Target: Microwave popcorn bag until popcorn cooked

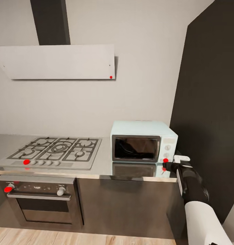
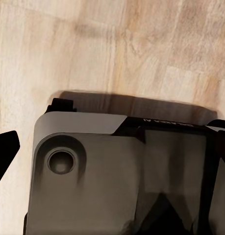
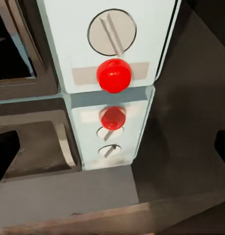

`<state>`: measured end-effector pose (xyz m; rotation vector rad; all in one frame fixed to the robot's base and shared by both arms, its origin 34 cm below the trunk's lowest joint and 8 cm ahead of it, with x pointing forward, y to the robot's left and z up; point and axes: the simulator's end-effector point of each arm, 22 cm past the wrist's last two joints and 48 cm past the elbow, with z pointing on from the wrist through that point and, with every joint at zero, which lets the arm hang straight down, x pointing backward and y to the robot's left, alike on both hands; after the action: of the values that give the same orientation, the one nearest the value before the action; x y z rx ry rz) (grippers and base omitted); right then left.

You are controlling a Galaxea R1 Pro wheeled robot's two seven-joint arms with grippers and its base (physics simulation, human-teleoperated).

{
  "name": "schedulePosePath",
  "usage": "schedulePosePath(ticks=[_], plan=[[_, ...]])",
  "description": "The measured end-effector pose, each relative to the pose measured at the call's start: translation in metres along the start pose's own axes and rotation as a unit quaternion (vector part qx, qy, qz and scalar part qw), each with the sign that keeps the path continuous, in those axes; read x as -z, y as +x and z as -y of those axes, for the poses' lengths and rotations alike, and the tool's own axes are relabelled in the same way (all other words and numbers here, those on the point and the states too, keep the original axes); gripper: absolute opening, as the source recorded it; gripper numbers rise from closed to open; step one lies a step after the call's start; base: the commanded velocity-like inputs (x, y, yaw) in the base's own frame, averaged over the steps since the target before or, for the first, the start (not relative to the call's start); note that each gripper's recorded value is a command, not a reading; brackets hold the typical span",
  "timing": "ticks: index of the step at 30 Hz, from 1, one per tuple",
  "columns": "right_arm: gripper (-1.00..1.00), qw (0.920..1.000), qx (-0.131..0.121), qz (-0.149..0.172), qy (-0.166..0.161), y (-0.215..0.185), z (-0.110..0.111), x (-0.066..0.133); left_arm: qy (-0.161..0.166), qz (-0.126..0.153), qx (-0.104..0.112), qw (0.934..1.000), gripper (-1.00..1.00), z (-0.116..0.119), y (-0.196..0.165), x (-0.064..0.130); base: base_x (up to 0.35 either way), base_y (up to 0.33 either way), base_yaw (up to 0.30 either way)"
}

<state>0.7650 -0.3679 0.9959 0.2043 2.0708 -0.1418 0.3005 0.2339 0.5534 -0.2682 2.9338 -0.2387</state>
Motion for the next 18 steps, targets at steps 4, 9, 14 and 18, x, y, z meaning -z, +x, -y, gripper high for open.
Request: schedulePosePath(ticks=[4, 9, 14, 18], plan=[[1.0, 1.0, 0.0, 0.001, -0.001, -0.0004, -0.0023, 0.0002, 0.0, 0.0, 0.0, 1.0, 1.0, -0.0006, -0.0001, 0.0001, 0.0, 0.0, 0.0], [1.0, 1.0, -0.004, 0.005, -0.005, -0.0001, -0.0043, -0.0012, 0.001, 0.0, -0.001, 1.0, 1.0, 0.0008, -0.0001, -0.0001, 0.001, 0.0, 0.0], [1.0, 0.9998, -0.005, 0.015, -0.009, -0.0023, -0.005, -0.0024, 0.001, 0.001, 0.0, 1.0, 1.0, 0.0012, -0.0001, 0.0001, 0.193, 0.0, 0.0], [1.0, 0.9998, -0.006, 0.014, -0.011, -0.0006, -0.0061, -0.0031, 0.0, 0.001, 0.0, 1.0, 1.0, 0.0, -0.0003, 0.0003, 0.302, 0.0, 0.0]])
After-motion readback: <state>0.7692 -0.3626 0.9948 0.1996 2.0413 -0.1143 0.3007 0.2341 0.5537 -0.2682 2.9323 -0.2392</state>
